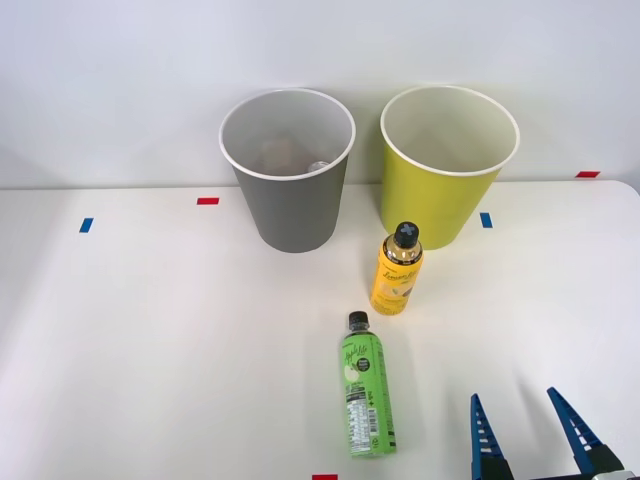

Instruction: Put cans in the gray bin, plastic bottles in the light green bin

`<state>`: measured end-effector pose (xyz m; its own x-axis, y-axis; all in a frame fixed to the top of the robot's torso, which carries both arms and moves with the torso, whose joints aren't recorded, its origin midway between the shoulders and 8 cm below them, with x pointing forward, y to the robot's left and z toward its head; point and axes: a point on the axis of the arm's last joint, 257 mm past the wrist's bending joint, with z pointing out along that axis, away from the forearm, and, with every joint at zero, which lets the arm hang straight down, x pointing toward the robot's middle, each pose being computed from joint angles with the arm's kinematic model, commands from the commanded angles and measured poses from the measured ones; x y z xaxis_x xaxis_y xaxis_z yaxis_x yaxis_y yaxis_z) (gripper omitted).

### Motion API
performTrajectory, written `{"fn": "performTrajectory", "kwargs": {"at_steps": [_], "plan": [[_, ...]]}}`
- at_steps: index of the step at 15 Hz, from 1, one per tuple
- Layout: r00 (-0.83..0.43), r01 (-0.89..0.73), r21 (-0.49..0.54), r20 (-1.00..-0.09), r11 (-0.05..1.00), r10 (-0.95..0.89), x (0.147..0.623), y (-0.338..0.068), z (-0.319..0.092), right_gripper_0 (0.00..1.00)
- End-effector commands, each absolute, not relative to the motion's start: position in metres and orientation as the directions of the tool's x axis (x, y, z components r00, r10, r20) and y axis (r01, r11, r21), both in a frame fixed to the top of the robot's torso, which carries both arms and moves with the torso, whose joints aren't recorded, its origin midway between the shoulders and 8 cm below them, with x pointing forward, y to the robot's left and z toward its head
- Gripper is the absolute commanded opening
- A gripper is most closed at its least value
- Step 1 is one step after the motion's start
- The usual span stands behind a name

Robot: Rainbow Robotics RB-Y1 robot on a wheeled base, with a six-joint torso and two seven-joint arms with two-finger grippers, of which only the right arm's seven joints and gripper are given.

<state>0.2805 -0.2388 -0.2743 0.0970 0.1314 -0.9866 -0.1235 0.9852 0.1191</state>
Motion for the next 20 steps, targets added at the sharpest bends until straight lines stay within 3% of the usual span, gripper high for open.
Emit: {"fn": "performTrajectory", "kwargs": {"at_steps": [1,20], "plan": [[0.102,-0.121,0.119,-0.986,0.986,0.131,0.2806,-0.2396,-0.2731,1.0],[0.102,-0.117,0.12,-0.986,0.986,0.132,0.2795,-0.2405,-0.2733,1.0]]}}
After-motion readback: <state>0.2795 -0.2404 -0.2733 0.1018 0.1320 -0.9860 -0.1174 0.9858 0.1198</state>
